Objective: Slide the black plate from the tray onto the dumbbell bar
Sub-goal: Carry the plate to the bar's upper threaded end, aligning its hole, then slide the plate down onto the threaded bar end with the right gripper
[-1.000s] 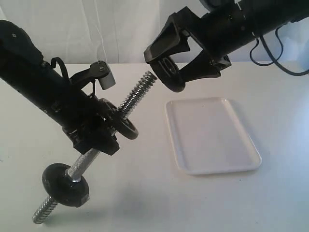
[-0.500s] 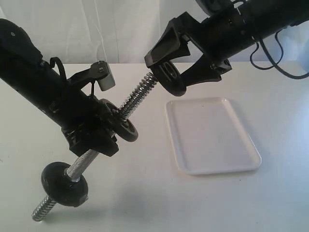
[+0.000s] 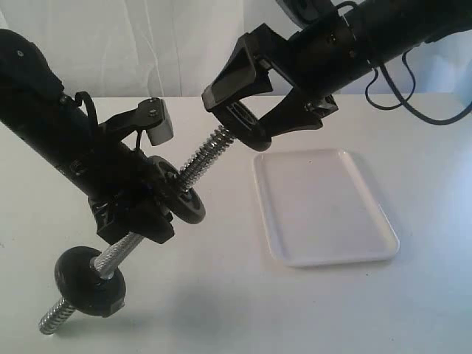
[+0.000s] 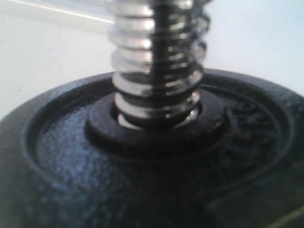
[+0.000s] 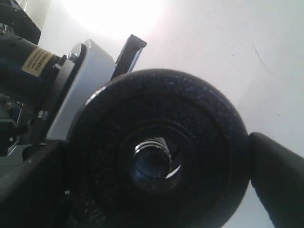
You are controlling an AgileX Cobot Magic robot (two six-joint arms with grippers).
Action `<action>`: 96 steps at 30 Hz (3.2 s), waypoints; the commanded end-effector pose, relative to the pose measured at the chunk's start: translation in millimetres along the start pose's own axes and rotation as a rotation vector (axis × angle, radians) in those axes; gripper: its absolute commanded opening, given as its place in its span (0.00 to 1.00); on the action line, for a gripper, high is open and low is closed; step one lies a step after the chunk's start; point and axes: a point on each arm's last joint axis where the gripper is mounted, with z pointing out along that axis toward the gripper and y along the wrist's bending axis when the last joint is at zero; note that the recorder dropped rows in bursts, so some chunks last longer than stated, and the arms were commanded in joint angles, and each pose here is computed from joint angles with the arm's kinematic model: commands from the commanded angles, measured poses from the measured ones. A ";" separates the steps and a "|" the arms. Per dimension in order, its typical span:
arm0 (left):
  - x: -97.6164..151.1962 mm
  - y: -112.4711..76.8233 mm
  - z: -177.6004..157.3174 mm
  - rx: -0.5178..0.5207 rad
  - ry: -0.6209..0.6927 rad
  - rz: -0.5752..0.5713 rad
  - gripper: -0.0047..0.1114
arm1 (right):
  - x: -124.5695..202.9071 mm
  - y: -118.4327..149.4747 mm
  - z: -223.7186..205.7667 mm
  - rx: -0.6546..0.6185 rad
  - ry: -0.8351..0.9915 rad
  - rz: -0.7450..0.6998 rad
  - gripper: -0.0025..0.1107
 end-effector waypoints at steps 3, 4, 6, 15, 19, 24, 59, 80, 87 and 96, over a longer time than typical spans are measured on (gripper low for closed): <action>-30.6 -20.8 -25.4 0.071 -0.245 -0.067 0.04 | -2.9 11.8 -4.5 -0.069 -0.041 0.012 0.02; -30.7 -20.4 -25.4 0.066 -0.247 -0.066 0.04 | -2.9 11.8 -4.5 -0.069 -0.041 0.012 0.02; -30.9 -19.0 -25.4 0.051 -0.248 -0.066 0.04 | -2.9 11.8 -4.5 -0.069 -0.041 0.012 0.02; -29.5 -16.1 -24.9 0.017 -0.235 -0.055 0.04 | -0.4 21.5 3.1 -0.085 -0.017 0.005 0.02; -29.4 -15.3 -24.9 0.008 -0.233 -0.053 0.04 | 0.4 23.2 4.4 -0.082 -0.011 0.000 0.02; -28.3 -12.2 -24.7 -0.025 -0.222 -0.075 0.04 | 1.9 27.3 0.0 -0.067 -0.014 -0.021 0.02; -41.4 -15.2 -31.1 -0.015 -0.368 -0.054 0.04 | 7.3 50.6 12.0 -0.123 0.011 -0.110 0.02; -44.1 -21.5 -42.6 -0.059 -0.385 -0.013 0.04 | 2.6 45.5 22.0 -0.185 -0.001 -0.086 0.67; -43.6 -21.4 -42.4 -0.061 -0.379 -0.009 0.04 | 2.7 45.1 21.0 -0.179 0.000 -0.089 0.78; -43.6 -21.4 -42.4 -0.060 -0.379 -0.013 0.04 | 3.1 45.9 19.9 -0.175 -0.002 -0.102 0.79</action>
